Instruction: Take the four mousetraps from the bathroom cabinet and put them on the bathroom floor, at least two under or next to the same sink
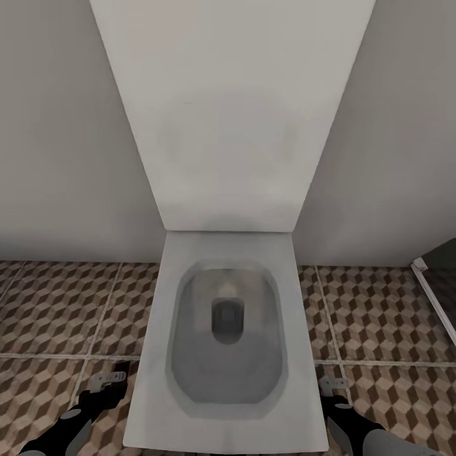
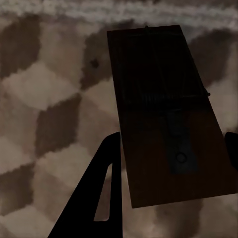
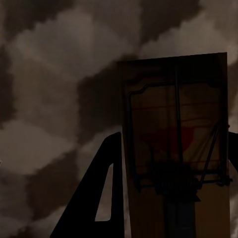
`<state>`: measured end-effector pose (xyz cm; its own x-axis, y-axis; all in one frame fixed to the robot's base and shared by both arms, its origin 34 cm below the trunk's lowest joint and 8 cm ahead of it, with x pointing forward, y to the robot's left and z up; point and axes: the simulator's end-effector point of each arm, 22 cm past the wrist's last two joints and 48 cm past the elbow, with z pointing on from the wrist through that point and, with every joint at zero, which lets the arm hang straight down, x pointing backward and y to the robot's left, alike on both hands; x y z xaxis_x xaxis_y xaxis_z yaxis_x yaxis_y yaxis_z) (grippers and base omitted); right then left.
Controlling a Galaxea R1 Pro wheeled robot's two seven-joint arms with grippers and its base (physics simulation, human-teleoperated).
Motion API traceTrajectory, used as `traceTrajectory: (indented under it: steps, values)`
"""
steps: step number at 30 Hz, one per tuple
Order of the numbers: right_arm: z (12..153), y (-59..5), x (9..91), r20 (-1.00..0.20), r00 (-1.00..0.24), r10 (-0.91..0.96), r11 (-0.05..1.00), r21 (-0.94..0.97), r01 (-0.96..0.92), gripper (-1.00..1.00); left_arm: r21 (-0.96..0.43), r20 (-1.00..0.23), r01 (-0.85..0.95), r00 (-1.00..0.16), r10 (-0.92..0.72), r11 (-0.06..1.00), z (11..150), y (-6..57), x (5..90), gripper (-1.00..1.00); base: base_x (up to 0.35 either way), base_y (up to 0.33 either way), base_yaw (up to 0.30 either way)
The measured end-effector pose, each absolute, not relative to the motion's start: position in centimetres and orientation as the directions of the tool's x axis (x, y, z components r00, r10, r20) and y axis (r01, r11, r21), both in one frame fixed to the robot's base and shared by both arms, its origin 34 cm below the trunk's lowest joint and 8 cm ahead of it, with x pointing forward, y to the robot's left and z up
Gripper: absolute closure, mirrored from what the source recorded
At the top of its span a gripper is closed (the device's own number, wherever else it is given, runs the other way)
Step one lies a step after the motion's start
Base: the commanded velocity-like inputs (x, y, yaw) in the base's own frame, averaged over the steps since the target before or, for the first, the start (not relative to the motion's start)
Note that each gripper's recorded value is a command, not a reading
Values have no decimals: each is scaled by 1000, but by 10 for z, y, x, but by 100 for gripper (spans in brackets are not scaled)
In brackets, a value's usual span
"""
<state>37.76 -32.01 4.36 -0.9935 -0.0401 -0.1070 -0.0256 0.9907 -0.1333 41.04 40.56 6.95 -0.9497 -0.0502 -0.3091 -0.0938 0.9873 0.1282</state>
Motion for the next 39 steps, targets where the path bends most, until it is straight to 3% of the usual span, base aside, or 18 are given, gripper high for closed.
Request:
traceTrajectory:
  steps: [39]
  values:
    - [36, -321, 367, -84, -996, -40, 991, -134, -29, 100, 129, -294, -96, -954, -54, 987, 62, 406, 404, 100, 0, 0, 0]
